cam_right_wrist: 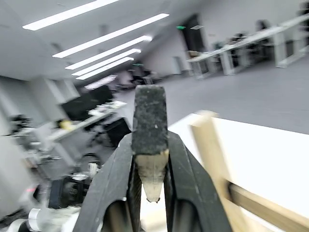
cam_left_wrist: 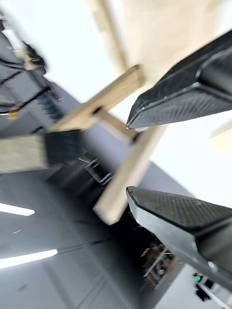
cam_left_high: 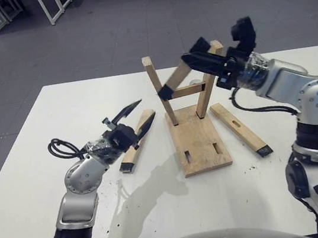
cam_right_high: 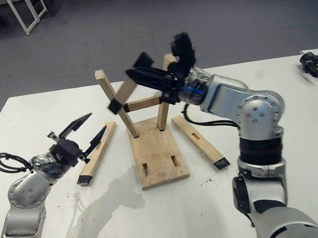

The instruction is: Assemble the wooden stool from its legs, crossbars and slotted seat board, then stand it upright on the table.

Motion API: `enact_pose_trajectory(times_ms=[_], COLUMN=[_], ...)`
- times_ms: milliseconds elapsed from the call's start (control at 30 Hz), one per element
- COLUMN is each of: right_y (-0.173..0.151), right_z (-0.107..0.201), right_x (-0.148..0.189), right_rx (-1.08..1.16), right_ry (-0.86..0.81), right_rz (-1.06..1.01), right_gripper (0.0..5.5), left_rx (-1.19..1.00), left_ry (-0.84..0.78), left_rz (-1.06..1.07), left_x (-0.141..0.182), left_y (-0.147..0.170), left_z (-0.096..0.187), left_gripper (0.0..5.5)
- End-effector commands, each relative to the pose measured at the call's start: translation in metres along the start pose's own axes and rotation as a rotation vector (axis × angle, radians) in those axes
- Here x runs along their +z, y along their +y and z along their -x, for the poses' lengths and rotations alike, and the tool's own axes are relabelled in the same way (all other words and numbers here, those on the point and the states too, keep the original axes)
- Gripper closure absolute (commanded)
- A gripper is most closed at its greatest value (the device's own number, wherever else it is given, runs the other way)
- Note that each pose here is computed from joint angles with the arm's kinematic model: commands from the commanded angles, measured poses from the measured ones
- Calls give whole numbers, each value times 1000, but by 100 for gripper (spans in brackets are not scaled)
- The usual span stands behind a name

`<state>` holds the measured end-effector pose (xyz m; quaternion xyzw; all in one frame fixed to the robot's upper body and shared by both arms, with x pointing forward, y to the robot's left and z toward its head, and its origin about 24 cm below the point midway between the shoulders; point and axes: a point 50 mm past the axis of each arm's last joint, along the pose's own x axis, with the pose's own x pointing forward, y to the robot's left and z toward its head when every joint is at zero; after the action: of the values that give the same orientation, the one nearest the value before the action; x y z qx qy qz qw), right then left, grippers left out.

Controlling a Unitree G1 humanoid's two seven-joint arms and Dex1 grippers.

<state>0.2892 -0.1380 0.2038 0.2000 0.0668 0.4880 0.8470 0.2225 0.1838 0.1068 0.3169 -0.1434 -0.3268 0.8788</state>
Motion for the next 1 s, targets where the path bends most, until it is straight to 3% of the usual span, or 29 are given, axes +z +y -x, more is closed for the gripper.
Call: enact_pose_trajectory(times_ms=[33, 133, 333, 1000], right_y=[-9, -15, -54, -60], right_z=[34, 56, 82, 105], right_x=[-21, -37, -34, -89], right_rx=[-195, -356, -566, -604], right_ry=[68, 98, 126, 305], right_rz=[61, 120, 262, 192], right_gripper=[509, 509, 509, 509], left_rx=[8, 60, 88, 102], left_ry=[118, 144, 152, 152], left_rz=[-32, -40, -16, 15], left_x=[-20, -23, -23, -23], left_y=[-7, -6, -10, -12], left_z=[17, 17, 14, 12], left_gripper=[329, 329, 329, 329])
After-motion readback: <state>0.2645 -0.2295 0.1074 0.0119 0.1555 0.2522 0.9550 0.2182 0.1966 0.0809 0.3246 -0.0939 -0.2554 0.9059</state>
